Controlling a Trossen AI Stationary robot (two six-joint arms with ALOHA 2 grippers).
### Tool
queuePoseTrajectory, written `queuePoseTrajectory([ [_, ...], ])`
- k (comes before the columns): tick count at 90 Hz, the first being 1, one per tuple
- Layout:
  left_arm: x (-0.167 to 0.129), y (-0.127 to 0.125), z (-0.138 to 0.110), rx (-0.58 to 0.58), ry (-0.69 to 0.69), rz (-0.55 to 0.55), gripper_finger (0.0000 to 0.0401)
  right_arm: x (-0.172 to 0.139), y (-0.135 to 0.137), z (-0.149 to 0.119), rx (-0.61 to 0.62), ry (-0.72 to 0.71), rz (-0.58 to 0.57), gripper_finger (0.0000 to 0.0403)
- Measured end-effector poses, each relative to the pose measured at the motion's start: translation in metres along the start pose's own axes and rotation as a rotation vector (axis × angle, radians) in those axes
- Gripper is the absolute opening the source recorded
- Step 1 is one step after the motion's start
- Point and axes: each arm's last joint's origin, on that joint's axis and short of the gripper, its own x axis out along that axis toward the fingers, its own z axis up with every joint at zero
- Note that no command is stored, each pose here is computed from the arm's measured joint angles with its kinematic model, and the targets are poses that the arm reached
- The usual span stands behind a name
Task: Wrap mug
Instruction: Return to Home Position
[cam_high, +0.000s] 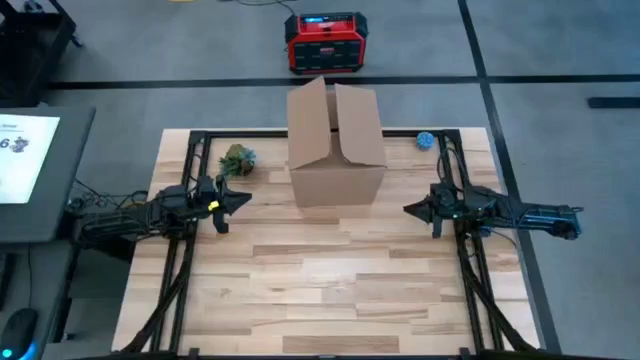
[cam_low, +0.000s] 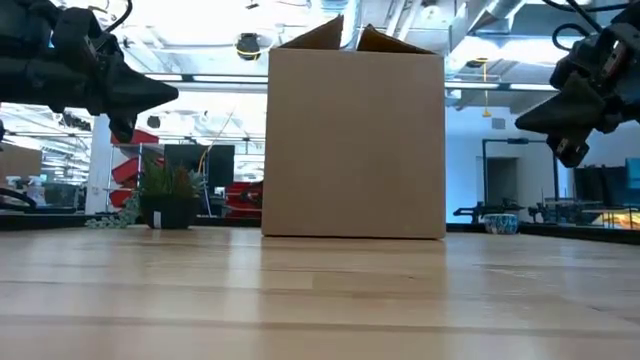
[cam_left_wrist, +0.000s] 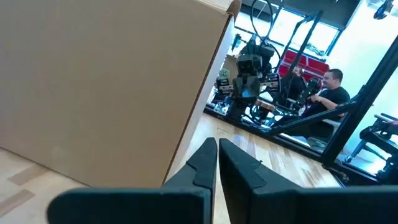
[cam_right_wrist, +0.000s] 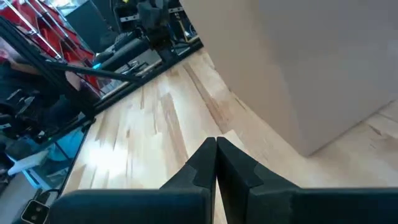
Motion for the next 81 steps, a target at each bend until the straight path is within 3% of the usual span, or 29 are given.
queuePoseTrajectory([
  [27, 0.0000, 0.0000, 0.0000, 0.000, 0.000, 0.000, 0.0000, 0.0004, -0.0021, 0.0010, -0.229, -0.021, -0.037, 0.0000],
  [81, 0.0000, 0.0000, 0.0000, 0.000, 0.000, 0.000, 0.0000, 0.0013, -0.0023, 0.0006, -0.239, -0.029, -0.032, 0.0000],
])
